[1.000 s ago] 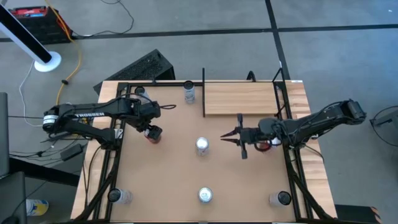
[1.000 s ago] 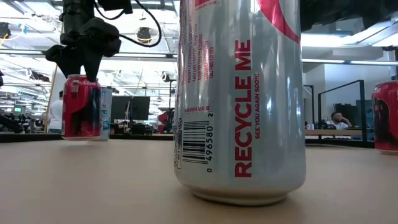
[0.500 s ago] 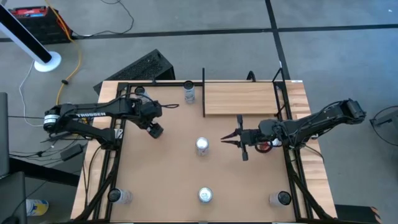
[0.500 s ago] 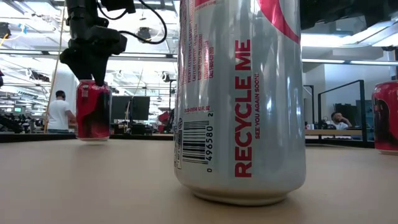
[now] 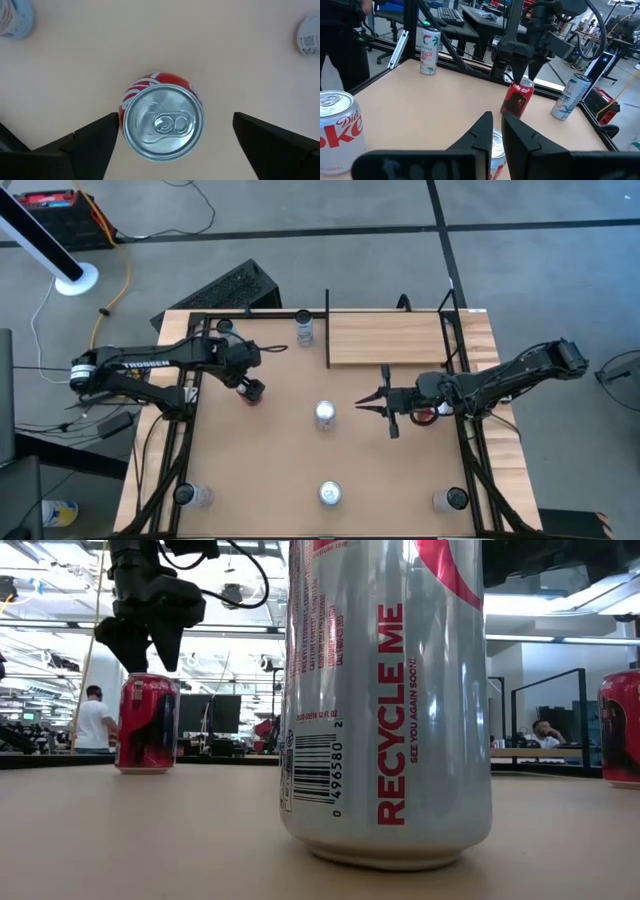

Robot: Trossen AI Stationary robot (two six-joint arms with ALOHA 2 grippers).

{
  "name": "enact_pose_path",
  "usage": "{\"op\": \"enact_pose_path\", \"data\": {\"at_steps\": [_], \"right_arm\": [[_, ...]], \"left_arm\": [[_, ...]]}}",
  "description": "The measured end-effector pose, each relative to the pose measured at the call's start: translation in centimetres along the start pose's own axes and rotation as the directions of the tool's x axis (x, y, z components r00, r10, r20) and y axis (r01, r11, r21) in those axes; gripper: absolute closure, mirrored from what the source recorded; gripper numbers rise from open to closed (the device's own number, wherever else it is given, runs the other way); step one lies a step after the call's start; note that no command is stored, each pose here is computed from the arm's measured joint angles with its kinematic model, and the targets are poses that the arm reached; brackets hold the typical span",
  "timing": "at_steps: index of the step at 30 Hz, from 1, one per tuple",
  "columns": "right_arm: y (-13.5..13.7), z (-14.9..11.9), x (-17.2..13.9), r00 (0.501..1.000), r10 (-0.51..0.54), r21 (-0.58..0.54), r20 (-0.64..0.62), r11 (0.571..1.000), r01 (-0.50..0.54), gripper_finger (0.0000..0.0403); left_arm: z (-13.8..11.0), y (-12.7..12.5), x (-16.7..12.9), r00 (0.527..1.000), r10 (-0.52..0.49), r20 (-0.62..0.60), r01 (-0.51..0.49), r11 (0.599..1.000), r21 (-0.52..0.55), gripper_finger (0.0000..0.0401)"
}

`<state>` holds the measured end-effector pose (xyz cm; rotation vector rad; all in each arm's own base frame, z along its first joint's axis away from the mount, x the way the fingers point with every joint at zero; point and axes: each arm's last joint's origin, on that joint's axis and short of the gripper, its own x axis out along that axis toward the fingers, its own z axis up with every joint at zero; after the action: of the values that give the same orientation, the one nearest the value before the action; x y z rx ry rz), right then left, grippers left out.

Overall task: Place canned beverage on shelf
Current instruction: Put the left red soda can on the shelf

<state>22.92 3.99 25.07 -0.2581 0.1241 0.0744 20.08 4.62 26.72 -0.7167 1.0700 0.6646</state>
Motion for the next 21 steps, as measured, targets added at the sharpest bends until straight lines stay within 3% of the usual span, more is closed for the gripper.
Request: {"op": "enact_pose_path", "data": {"at_steps": [5,8,15,21], "right_arm": [[0.0,0.2,0.0,1.0,-0.002,-0.003,0.01,1.0,0.002,0.0339],[-0.2,0.9,0.1,1.0,-0.004,0.004,0.024,1.0,0.004,0.0339],[0.1,1.9,0.1,0.999,0.011,0.004,0.048,1.0,-0.012,0.0339],[0.0,2.0,0.2,1.0,0.014,0.001,0.028,1.0,-0.014,0.0339]], "left_arm": [[1.5,-0.1,-1.7,0.997,-0.027,0.067,0.02,0.995,0.101,0.0002],[2.4,-0.2,-3.4,0.994,-0.052,0.097,0.029,0.975,0.22,0.0003],[2.1,-0.8,-4.6,0.994,-0.079,0.072,0.025,0.826,0.563,0.0005],[0.8,-0.8,-2.5,0.999,-0.048,0.011,0.026,0.695,0.718,0.0005]]}}
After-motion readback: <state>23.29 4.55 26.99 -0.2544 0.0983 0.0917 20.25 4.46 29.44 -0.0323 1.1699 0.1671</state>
